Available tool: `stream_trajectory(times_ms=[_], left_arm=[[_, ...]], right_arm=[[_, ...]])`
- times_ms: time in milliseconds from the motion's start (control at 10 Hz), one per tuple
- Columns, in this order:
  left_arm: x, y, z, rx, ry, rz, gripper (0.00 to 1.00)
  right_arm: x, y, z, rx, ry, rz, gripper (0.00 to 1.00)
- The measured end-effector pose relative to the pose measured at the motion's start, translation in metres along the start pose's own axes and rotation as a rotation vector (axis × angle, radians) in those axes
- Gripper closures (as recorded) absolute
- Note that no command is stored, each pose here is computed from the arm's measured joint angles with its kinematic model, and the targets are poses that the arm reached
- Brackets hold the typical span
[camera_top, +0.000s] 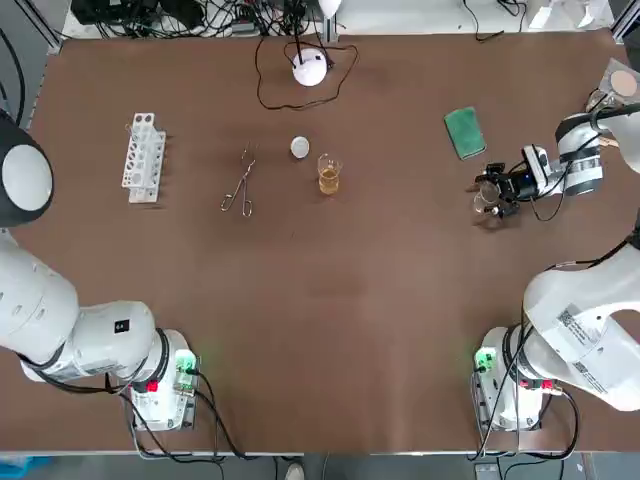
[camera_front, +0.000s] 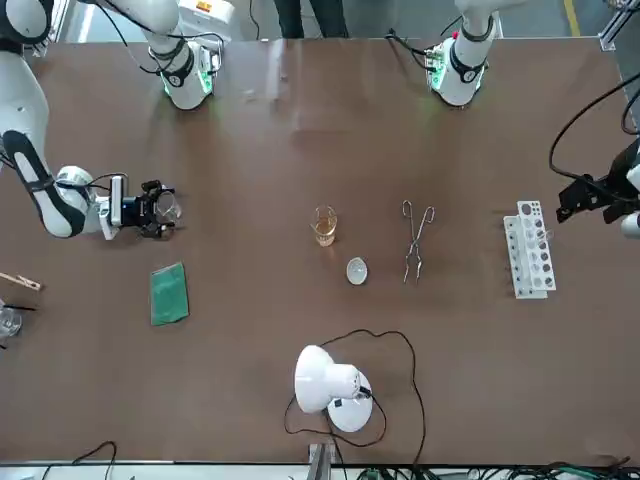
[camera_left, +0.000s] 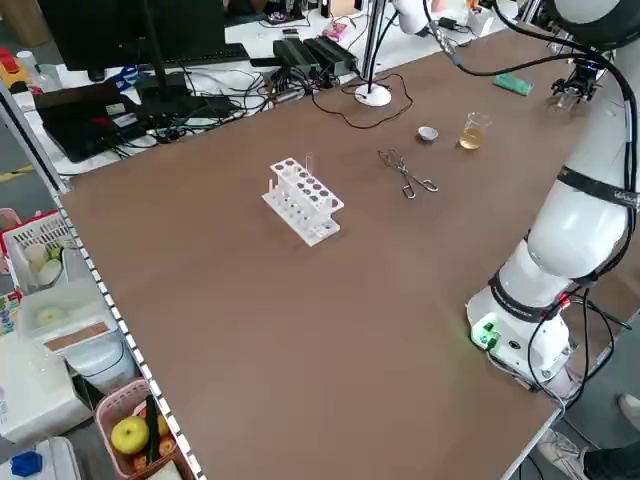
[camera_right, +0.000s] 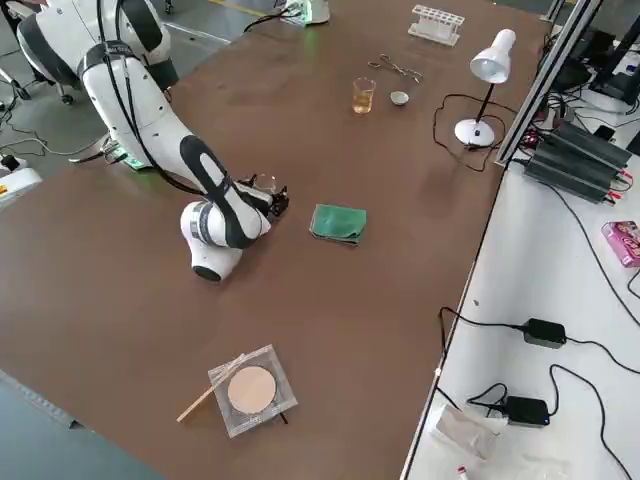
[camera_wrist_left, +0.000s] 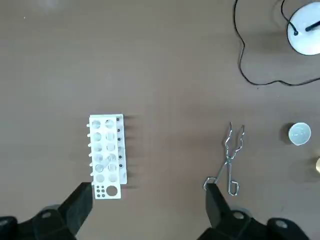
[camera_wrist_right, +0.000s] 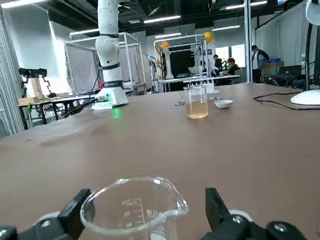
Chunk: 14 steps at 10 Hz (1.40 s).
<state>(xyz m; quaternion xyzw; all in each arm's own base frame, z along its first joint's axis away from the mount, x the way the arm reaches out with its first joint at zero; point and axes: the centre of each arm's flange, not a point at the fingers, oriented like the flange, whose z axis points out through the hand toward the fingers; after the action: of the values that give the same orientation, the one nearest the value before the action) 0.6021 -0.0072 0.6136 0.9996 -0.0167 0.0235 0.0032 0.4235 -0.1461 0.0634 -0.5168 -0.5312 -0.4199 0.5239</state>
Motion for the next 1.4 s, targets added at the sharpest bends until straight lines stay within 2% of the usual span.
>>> stream_trajectory(times_ms=[600, 800, 1200, 1400], left_arm=[[0.0, 0.002, 0.0, 0.0, 0.0, 0.004, 0.0], [0.0, 0.003, 0.0, 0.0, 0.0, 0.005, 0.0], [0.0, 0.003, 0.0, 0.0, 0.001, 0.006, 0.0], [0.0, 0.003, -0.001, 0.0, 0.002, 0.006, 0.0]], right_arm=[[0.007, -0.001, 0.002, 0.019, 0.038, 0.015, 0.0], [0.018, 0.001, -0.001, 0.029, 0.044, 0.046, 0.0], [0.062, 0.01, -0.015, 0.048, 0.008, 0.135, 0.0], [0.108, 0.023, -0.024, 0.05, -0.056, 0.234, 0.0]])
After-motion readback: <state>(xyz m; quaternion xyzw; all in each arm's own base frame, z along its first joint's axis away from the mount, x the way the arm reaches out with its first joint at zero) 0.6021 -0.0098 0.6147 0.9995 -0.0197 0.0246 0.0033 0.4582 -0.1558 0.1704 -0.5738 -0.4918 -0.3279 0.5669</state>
